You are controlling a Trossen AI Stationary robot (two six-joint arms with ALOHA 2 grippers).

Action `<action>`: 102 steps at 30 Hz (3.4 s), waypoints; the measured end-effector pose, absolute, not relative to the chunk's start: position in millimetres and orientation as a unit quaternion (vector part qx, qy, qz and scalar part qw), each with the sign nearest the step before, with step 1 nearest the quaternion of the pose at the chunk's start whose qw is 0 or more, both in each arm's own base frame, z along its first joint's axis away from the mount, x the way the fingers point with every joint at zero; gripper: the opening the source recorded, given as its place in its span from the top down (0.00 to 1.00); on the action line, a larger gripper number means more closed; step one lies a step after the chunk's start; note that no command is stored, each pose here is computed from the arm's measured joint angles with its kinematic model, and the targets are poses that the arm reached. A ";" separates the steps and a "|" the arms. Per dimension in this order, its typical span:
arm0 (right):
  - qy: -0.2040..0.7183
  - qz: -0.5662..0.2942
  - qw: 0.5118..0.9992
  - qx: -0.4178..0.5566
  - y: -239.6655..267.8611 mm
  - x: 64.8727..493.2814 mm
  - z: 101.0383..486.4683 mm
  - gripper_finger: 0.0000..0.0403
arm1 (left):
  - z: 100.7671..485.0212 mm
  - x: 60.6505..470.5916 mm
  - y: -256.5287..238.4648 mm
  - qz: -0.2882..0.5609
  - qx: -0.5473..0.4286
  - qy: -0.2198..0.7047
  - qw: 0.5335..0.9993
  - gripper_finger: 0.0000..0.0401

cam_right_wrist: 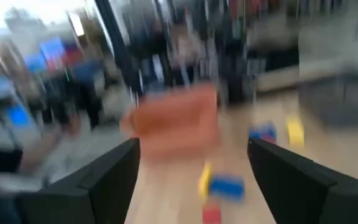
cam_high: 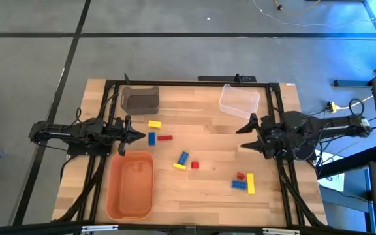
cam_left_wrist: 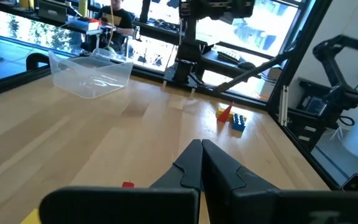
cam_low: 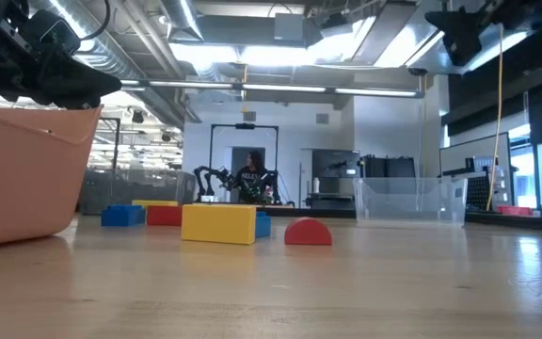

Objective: Sort & place blocks by color
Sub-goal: Put the right red block into the transparent white bin

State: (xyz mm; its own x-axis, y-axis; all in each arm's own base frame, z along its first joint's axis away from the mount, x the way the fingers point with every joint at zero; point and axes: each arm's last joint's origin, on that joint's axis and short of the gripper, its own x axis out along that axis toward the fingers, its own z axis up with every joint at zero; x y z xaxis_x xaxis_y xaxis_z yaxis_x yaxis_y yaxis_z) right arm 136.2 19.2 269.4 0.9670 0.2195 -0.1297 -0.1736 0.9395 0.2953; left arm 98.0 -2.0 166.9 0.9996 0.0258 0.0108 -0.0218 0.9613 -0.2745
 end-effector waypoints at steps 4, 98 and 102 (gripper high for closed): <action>0.231 0.086 0.953 0.177 35.9 151.2 281.8 0.26 | 166.9 98.0 -2.1 0.011 -0.138 -0.007 0.990 1.00; 0.230 -0.387 0.893 0.013 45.4 167.0 229.6 0.83 | 170.4 97.9 -1.6 0.016 -0.140 -0.025 0.990 1.00; 0.185 -0.412 0.891 0.043 9.9 169.5 253.5 0.83 | 173.5 97.6 0.1 0.043 -0.141 -0.045 0.988 1.00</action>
